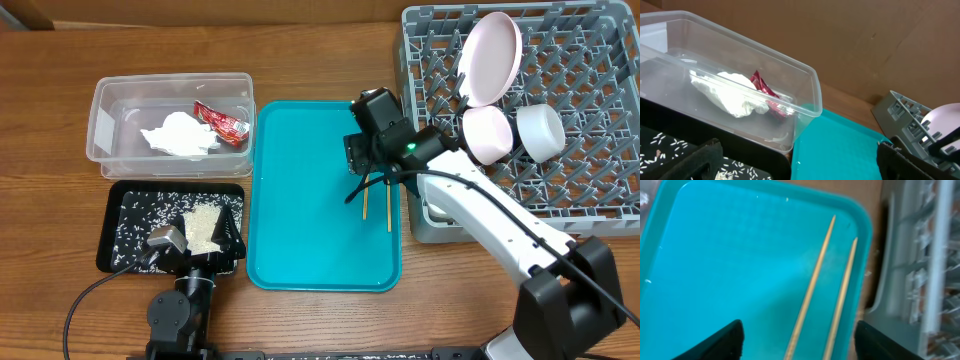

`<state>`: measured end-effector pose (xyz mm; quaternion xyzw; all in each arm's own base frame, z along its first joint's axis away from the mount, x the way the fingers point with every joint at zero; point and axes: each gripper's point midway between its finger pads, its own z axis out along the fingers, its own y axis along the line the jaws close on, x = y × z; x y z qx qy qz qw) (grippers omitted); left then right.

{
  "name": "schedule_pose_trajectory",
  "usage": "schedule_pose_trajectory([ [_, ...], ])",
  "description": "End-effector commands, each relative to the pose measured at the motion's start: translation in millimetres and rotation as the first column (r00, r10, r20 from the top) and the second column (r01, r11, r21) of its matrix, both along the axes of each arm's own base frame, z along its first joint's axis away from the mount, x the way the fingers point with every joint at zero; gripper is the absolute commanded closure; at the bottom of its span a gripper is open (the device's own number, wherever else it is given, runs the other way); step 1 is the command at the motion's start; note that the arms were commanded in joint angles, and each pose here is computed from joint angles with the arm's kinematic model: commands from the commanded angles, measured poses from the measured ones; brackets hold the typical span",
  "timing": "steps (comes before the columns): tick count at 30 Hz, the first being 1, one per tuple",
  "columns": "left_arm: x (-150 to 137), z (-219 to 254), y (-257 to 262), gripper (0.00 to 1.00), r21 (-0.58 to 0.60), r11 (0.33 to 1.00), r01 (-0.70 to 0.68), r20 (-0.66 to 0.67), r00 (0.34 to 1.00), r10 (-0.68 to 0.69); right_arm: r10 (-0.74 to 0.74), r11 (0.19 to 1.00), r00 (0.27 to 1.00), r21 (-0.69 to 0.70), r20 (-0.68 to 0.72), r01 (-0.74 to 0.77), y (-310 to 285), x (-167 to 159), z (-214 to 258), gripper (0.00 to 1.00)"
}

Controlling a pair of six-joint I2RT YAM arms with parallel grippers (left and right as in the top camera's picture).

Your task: Sort waste into correct bins and load items into the dishwasher

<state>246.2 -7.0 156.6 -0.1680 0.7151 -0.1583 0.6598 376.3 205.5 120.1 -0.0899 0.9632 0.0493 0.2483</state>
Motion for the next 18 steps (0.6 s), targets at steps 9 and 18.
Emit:
schedule_pose_trajectory([
  [9,0,1,1,0.0,-0.012,1.0,-0.003,0.009,1.0,0.004,-0.029,0.999,0.963,-0.037,-0.267,0.02,2,-26,-102,0.44],
  [18,0,1,1,0.0,-0.012,1.0,-0.003,0.009,1.0,0.004,-0.021,0.999,0.945,-0.052,-0.326,0.004,3,-38,-110,0.96],
])
